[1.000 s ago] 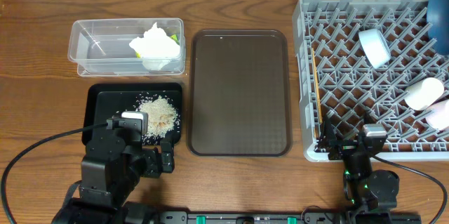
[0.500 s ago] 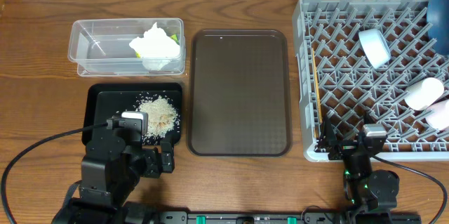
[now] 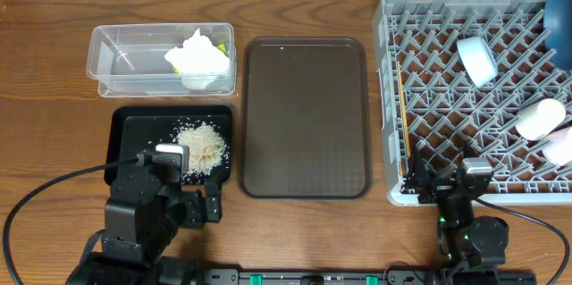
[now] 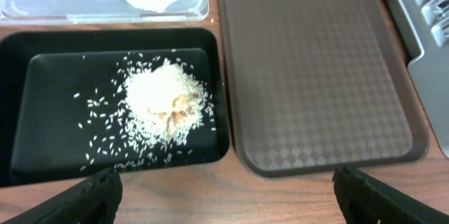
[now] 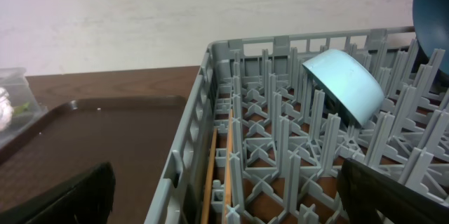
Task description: Sort waste into correct bins and load items into the dishwasher rack
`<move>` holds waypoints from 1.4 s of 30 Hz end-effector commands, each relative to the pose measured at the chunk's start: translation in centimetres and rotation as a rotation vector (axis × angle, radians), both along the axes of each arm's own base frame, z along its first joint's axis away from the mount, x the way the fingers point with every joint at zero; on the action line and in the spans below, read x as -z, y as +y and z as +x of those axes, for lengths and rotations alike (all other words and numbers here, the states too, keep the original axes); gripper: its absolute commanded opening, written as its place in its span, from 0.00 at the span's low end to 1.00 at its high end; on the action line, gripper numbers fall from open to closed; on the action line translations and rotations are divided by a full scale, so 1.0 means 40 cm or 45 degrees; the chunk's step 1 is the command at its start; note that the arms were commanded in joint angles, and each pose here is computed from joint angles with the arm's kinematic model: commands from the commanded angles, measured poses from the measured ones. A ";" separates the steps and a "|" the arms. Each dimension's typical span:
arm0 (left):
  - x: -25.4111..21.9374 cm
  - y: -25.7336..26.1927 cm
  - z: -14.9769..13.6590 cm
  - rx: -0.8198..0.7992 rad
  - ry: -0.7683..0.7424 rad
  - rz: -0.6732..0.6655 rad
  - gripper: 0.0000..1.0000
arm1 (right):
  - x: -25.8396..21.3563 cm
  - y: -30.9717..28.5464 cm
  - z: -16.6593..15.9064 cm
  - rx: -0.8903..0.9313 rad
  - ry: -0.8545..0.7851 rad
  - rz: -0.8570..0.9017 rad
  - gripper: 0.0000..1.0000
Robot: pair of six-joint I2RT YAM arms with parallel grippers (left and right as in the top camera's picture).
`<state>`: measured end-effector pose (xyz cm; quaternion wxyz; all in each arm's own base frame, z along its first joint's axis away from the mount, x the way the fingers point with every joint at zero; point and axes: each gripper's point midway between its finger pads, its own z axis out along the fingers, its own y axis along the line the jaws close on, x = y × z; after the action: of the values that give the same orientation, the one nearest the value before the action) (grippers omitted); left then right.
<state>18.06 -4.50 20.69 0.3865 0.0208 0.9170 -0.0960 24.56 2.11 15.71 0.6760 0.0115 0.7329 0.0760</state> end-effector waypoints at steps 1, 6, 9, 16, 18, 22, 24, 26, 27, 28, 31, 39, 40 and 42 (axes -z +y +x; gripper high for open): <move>-0.005 0.027 0.004 -0.066 -0.039 0.012 0.98 | 0.001 0.011 -0.002 -0.025 -0.002 -0.008 0.99; 0.006 0.060 0.016 -0.157 -0.141 0.019 0.98 | 0.000 0.011 -0.002 -0.025 -0.003 -0.008 0.99; 0.040 0.069 0.020 -0.183 -0.199 0.011 0.98 | 0.000 0.011 -0.002 -0.025 -0.003 -0.008 0.99; 0.107 0.080 0.067 -0.223 -0.412 -0.019 0.98 | 0.000 0.011 -0.002 -0.025 -0.003 -0.008 0.99; 0.118 0.081 0.085 -0.228 -0.475 -0.027 0.99 | 0.000 0.011 -0.002 -0.025 -0.003 -0.008 0.99; 0.119 0.080 0.122 -0.230 -0.623 -0.048 0.98 | 0.000 0.011 -0.002 -0.025 -0.003 -0.008 0.99; 0.111 0.079 0.137 -0.230 -0.707 -0.060 0.98 | 0.000 0.011 -0.002 -0.025 -0.003 -0.008 0.99; 0.101 0.078 0.150 -0.231 -0.793 -0.073 0.98 | 0.000 0.011 -0.002 -0.025 -0.003 -0.008 0.99; 0.096 0.078 0.154 -0.231 -0.833 -0.078 0.98 | 0.000 0.011 -0.002 -0.025 -0.003 -0.008 0.99; 0.091 0.078 0.157 -0.231 -0.867 -0.082 0.98 | 0.000 0.011 -0.002 -0.025 -0.003 -0.008 0.99; 0.081 0.090 0.165 -0.265 -0.958 -0.082 0.98 | 0.000 0.011 -0.001 -0.025 -0.002 -0.008 0.99; 0.176 0.094 0.157 -0.275 -0.762 -0.051 0.99 | 0.001 0.011 -0.001 -0.025 -0.002 -0.008 0.99; 0.174 0.094 0.158 -0.276 -0.764 -0.052 0.98 | 0.000 0.011 -0.001 -0.025 -0.002 -0.008 0.99; 0.174 0.094 0.158 -0.276 -0.764 -0.052 0.99 | 0.001 0.011 -0.001 -0.025 -0.002 -0.008 0.99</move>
<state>24.51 -1.18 15.17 0.6657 -0.0480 0.7412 -0.0722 24.56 2.15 15.73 0.6762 0.0108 0.7326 0.0766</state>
